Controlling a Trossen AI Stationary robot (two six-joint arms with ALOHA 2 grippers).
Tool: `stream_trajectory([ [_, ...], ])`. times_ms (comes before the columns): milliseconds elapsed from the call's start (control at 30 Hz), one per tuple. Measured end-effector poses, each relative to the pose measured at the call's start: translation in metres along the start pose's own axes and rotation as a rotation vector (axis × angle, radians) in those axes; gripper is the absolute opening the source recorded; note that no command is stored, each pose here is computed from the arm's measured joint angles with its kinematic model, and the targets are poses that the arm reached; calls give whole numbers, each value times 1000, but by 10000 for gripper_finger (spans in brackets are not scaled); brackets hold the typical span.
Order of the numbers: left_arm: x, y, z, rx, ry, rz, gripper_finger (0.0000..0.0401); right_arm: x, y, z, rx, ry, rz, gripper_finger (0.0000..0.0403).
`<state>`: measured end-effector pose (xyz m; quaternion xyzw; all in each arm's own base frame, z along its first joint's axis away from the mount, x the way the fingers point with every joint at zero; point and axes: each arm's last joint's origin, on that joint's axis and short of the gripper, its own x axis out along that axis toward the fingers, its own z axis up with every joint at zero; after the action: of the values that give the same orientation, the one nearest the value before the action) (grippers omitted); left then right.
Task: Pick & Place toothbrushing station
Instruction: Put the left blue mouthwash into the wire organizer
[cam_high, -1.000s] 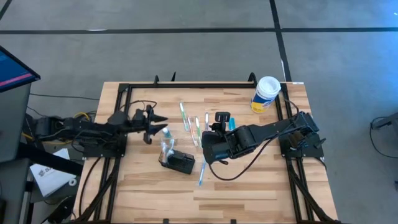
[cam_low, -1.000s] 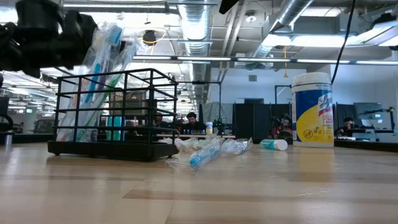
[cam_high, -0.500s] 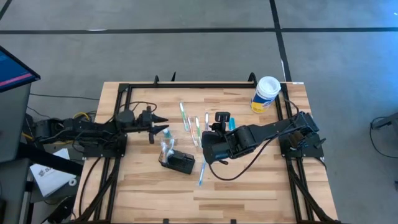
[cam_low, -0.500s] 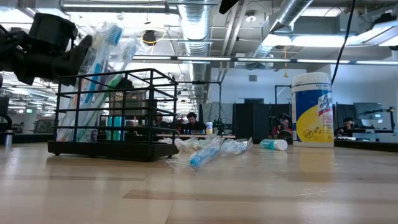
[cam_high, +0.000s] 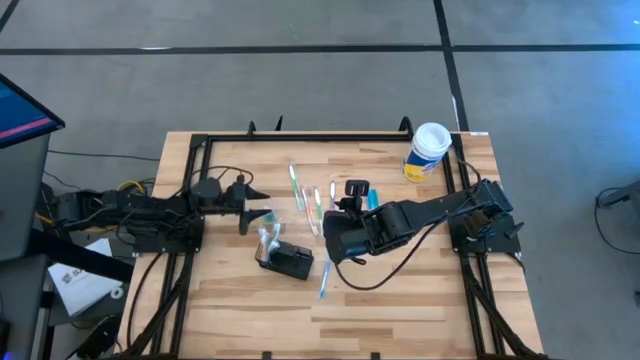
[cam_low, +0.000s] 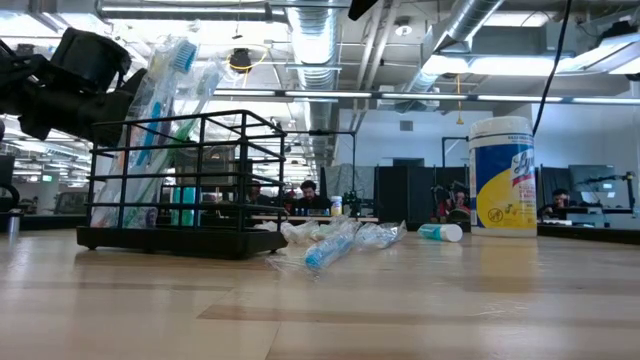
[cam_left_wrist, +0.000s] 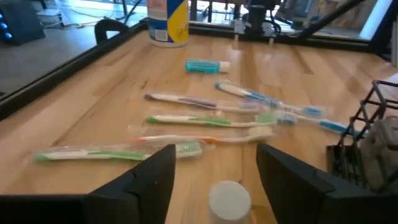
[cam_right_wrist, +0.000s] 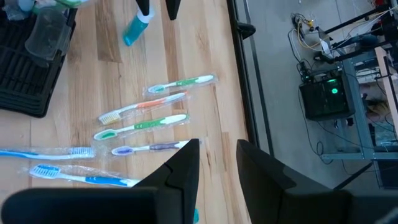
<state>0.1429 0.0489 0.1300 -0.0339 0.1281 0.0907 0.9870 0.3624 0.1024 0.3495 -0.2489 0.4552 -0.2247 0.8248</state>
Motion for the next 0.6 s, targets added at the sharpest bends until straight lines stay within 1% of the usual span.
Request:
stream_trajectory([
  [100,0,1,-2,17,22,22,233,0,0,0,4,-2,0,98],
  [233,0,1,-7,13,74,22,241,0,0,0,4,-2,1,98],
  [433,0,2,-14,5,144,59,239,1,-1,1,8,-4,1,98],
  [600,2,2,-21,-4,197,57,234,1,-1,2,16,-12,1,98],
])
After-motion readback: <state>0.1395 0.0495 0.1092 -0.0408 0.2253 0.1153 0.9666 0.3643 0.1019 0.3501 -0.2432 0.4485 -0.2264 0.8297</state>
